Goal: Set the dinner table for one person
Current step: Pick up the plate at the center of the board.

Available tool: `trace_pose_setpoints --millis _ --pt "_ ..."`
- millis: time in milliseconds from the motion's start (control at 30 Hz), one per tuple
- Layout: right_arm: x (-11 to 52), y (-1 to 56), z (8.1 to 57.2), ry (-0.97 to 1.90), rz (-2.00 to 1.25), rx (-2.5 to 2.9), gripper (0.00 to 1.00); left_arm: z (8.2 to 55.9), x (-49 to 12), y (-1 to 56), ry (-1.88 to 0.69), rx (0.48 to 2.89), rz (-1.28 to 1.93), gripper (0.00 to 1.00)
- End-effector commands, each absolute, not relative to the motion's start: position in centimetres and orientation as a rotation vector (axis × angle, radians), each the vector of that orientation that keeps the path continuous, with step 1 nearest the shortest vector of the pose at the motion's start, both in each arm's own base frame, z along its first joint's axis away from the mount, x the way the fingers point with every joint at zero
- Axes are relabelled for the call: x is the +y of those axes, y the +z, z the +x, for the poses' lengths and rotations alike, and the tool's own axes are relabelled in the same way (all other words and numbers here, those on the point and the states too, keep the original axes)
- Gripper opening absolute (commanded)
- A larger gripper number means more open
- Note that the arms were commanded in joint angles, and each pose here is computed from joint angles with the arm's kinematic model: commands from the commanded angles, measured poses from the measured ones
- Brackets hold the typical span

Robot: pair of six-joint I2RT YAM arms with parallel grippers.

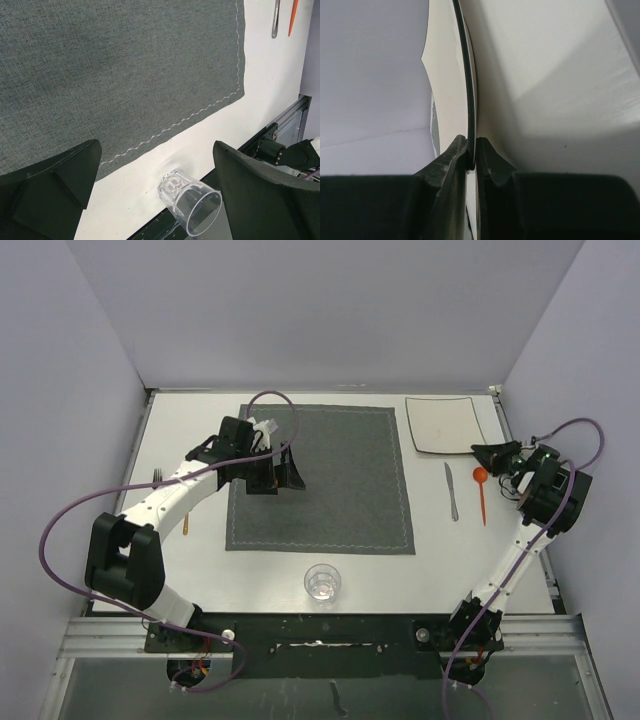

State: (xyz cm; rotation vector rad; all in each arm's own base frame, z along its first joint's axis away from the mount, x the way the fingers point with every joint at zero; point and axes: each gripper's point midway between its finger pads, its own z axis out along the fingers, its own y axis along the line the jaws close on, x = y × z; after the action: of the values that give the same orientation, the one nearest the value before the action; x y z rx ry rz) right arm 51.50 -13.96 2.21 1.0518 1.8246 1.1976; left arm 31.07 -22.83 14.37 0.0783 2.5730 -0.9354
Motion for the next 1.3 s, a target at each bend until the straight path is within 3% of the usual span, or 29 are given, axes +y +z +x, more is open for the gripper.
trace_pose_setpoints --millis 0,1267 --pt "-18.4 -1.9 47.9 1.211 1.486 1.675 0.0 31.2 -23.3 17.5 -0.97 2.456 0.129 0.95" --pt "-19.2 6.2 50.6 1.237 1.207 1.612 0.0 30.9 -23.7 17.2 -0.994 2.467 0.152 0.95"
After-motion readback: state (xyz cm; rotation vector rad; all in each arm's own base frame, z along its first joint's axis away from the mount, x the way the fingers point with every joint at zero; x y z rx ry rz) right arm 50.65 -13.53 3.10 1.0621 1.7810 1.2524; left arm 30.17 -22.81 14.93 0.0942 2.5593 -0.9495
